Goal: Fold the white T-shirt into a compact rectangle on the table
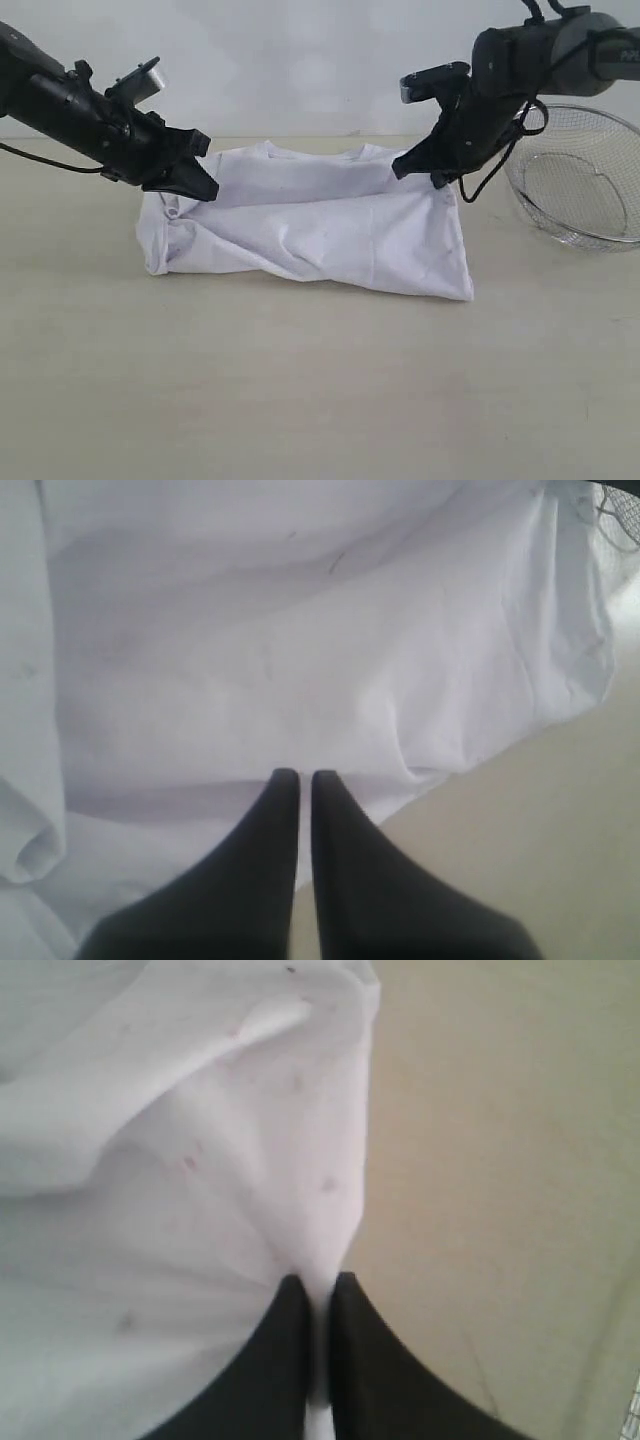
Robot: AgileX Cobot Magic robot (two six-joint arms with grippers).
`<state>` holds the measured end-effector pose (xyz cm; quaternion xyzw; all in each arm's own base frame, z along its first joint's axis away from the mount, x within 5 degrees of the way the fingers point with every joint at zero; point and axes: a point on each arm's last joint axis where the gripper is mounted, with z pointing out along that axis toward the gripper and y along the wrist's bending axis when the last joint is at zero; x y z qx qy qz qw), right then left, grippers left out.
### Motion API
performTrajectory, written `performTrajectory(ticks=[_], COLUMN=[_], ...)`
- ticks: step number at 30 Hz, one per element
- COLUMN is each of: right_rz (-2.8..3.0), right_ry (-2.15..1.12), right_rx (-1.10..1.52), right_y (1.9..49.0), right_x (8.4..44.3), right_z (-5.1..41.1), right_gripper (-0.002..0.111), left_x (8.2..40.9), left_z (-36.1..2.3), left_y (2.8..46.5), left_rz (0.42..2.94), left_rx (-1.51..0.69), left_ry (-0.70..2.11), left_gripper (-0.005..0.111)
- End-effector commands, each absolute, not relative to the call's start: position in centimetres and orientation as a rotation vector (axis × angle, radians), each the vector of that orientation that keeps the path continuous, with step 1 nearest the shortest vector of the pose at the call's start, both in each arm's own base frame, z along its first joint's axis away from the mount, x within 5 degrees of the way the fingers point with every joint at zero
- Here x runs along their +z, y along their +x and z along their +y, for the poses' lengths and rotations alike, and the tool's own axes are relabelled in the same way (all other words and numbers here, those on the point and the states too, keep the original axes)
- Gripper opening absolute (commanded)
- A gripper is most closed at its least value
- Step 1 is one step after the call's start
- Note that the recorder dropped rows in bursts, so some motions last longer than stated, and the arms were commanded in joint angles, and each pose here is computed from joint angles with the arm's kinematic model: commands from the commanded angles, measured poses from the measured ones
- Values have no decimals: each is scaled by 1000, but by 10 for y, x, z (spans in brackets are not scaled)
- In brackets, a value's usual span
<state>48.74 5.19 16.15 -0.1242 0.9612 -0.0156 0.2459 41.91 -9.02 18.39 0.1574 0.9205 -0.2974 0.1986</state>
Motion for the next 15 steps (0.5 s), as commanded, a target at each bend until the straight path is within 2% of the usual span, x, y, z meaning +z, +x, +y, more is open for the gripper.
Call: performTrajectory(ticks=[1, 4, 6, 9, 10, 11, 13, 15], right_rz=[2598, 2600, 2598, 2595, 2602, 2621, 2661, 2701], right_ry=[-348, -351, -356, -356, -343, -324, -285, -236], right_rx=[-90, -85, -88, -94, -91, -88, -82, -67], right_y=[491, 493, 493, 493, 492, 490, 485, 479], right_x=[158, 152, 152, 152, 153, 156, 161, 174], right_z=[50, 50, 50, 50, 50, 49, 48, 48], right_gripper=[0, 13, 34, 74, 78, 77, 68, 48], left_x=[185, 185, 185, 185, 185, 185, 185, 185], left_z=[-92, -92, -92, -92, -92, -92, -92, -92], left_y=[419, 419, 419, 419, 419, 419, 418, 418], left_rz=[2564, 2565, 2565, 2565, 2565, 2565, 2567, 2567], left_rx=[-834, -836, -836, -836, -836, -836, -841, -841], left_ry=[441, 443, 443, 443, 443, 443, 445, 445], left_gripper=[5, 5, 5, 5, 5, 5, 5, 5])
